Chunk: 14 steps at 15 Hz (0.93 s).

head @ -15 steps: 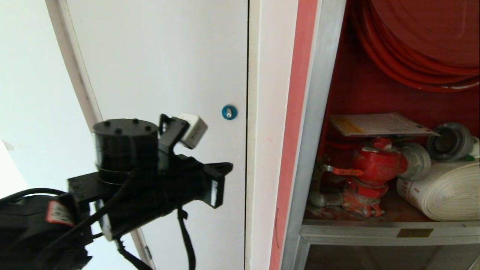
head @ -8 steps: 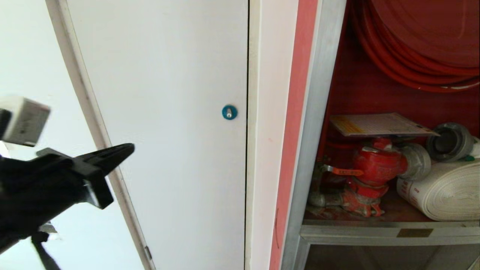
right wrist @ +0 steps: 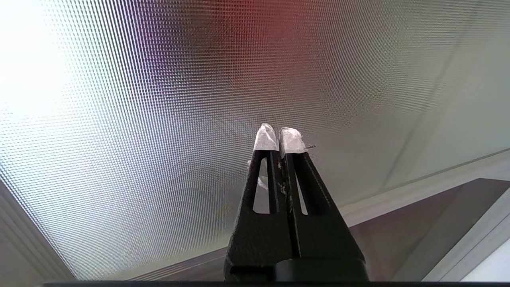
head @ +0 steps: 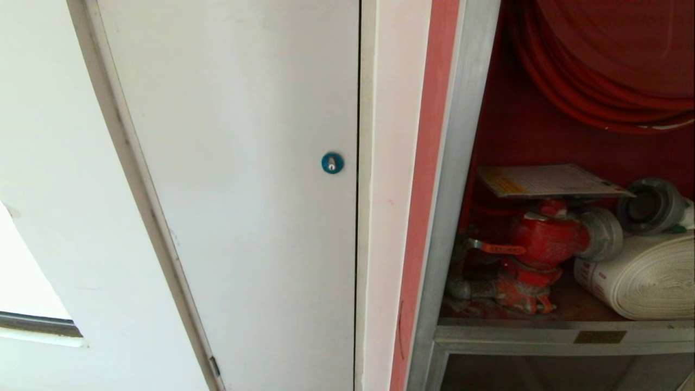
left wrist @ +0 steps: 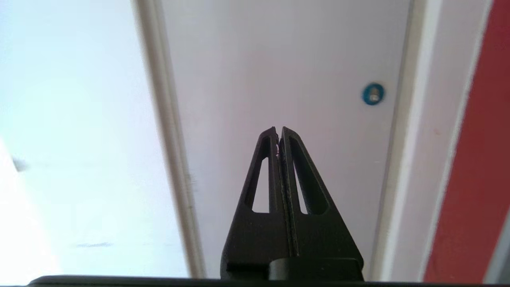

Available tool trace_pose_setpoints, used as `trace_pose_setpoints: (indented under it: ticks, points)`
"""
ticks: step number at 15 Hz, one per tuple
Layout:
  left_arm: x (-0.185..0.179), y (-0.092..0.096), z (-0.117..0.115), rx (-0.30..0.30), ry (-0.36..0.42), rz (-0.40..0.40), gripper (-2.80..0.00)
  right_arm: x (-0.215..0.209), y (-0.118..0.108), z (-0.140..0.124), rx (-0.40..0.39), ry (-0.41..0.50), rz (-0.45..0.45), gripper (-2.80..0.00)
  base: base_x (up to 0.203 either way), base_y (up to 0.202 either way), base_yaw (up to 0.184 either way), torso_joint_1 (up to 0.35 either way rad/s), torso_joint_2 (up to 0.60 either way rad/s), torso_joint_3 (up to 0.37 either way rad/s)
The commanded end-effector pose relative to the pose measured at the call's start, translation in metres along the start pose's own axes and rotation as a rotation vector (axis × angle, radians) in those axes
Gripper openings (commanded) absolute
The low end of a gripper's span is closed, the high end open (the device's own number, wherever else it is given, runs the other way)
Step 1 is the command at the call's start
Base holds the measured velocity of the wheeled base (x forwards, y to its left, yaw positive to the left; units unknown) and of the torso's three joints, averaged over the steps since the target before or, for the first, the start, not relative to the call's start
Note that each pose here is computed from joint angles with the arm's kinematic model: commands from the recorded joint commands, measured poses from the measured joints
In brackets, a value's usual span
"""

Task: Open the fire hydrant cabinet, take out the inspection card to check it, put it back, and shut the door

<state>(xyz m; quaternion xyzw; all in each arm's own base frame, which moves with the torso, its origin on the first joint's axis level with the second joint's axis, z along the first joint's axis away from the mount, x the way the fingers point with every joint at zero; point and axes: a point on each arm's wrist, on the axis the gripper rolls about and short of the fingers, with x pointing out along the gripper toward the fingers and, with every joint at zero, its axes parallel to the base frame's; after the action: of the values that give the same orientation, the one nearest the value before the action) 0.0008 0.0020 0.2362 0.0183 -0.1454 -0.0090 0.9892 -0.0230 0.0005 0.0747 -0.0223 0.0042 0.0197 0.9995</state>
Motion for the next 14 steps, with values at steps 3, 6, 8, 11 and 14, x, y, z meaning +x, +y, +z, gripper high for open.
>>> trace_pose_setpoints:
  ticks: [3,6,8,11,14]
  points:
    - [-0.057,0.001,-0.011,0.043,-0.082,0.158,-2.80,0.000,0.000,0.000,-0.001,0.001,0.001,-2.80,0.000,0.000,0.000,0.000,0.00,0.000]
    - [-0.063,-0.001,-0.047,0.079,-0.025,0.151,-2.80,0.000,0.000,0.000,0.000,0.001,0.001,-2.80,0.000,0.000,0.000,0.000,0.00,0.000]
    - [-0.067,-0.003,-0.077,0.092,0.014,0.107,-2.80,0.000,0.000,0.000,-0.001,0.001,0.001,-2.80,0.000,0.000,0.000,0.000,0.00,0.000]
    - [-0.067,-0.006,-0.111,0.094,0.084,0.033,-2.80,0.000,0.000,0.000,-0.001,0.001,0.001,-2.80,0.000,0.000,0.000,0.000,0.00,0.000]
    - [-0.066,-0.008,-0.125,0.096,0.128,-0.029,-2.80,0.000,0.000,0.000,0.000,0.001,0.001,-2.80,0.000,0.000,0.000,0.000,0.00,0.000]
